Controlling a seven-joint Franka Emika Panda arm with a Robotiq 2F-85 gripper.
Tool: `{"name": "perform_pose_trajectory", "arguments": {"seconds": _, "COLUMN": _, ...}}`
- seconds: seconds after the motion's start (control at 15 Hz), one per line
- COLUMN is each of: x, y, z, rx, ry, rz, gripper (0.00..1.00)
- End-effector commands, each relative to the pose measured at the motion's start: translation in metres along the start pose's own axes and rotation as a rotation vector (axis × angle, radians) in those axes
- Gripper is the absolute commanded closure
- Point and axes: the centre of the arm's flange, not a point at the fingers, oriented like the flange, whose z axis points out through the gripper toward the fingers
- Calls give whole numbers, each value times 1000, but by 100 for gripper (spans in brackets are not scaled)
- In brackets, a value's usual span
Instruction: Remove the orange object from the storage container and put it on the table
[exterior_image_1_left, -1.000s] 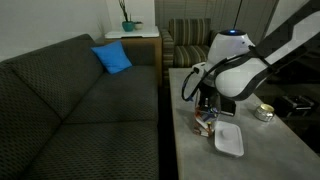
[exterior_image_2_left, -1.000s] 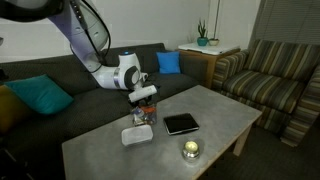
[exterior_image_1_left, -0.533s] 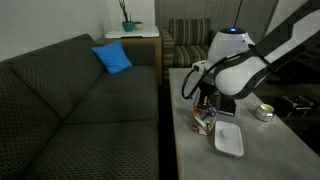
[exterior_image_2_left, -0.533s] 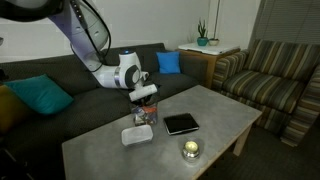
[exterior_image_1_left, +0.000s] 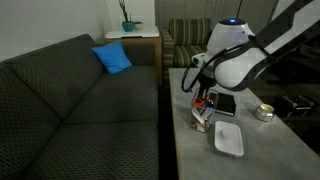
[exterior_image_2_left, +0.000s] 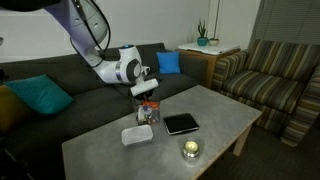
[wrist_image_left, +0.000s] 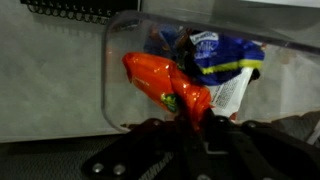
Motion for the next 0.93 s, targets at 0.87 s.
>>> {"name": "perform_pose_trajectory", "arguments": {"seconds": 0.87, "x": -9, "y": -3, "z": -91, "rx": -92, "ry": -113, "rz": -14, "gripper": 96}}
